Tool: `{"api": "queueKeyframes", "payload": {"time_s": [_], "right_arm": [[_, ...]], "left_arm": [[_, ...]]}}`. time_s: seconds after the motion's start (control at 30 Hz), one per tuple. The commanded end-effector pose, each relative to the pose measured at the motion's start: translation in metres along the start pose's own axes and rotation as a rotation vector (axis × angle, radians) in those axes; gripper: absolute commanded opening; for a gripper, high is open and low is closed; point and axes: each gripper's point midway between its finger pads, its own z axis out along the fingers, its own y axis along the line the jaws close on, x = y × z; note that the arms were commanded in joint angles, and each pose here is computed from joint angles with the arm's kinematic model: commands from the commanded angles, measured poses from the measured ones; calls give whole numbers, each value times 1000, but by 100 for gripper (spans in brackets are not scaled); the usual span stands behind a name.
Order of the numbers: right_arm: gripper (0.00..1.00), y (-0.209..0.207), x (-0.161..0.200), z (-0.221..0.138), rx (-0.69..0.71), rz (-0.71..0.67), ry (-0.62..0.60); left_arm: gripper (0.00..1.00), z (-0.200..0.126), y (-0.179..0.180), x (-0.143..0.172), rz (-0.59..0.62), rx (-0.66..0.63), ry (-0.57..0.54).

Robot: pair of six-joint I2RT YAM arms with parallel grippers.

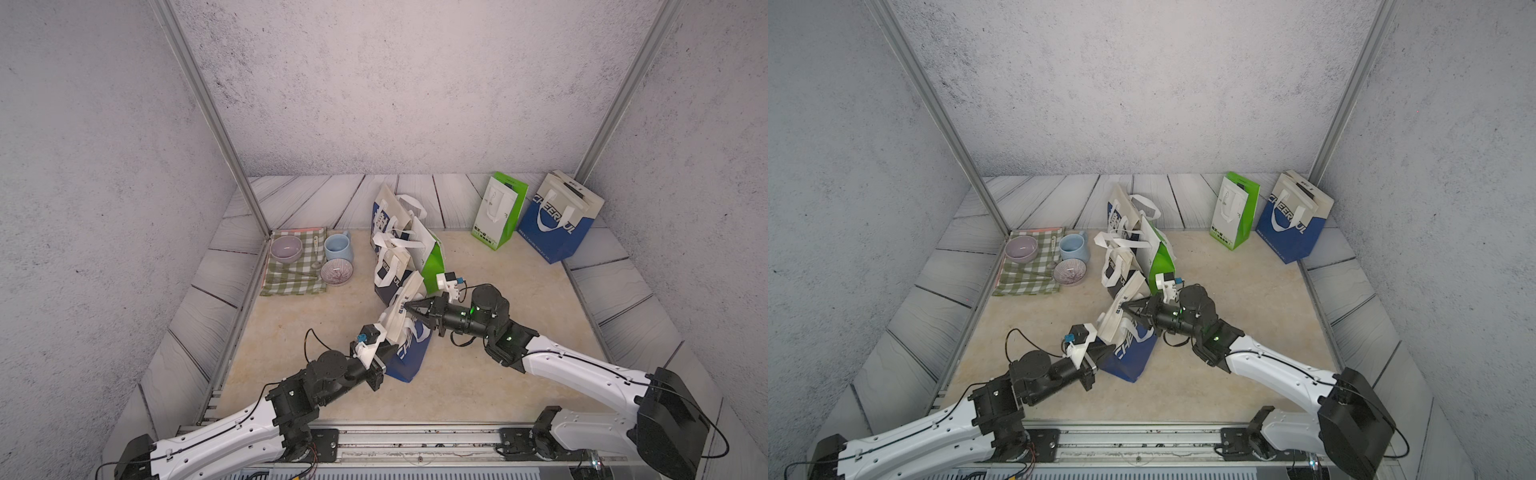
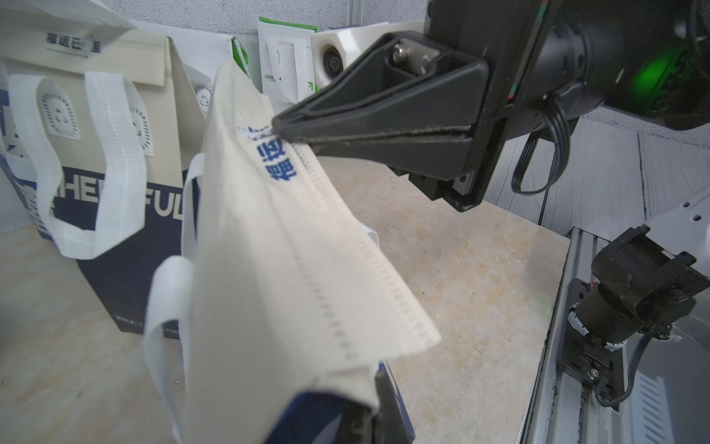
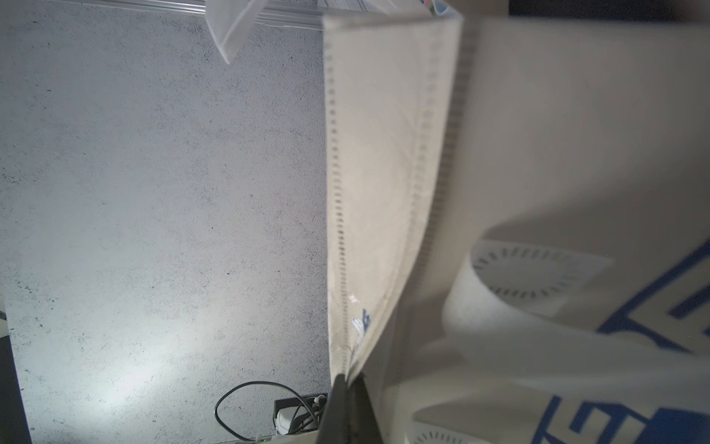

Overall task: Open the takeout bag
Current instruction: Open the takeout bag at the center of the board.

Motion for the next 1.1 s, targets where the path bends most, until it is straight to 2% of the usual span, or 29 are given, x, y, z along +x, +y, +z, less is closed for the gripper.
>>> {"api": "queueKeyframes", "payload": {"time_s": [0.0, 0.6, 1.07], "right_arm": [[0, 70, 0, -13, -196, -1, -12], [0, 87, -2, -18, -226, 153, -11], [0, 90, -3, -24, -214, 186, -29]], "left_arm": [[0, 0, 2, 8, 5, -5, 23], [0, 0, 4, 13, 12, -16, 45], [0, 0, 6, 18, 20, -24, 71]]}}
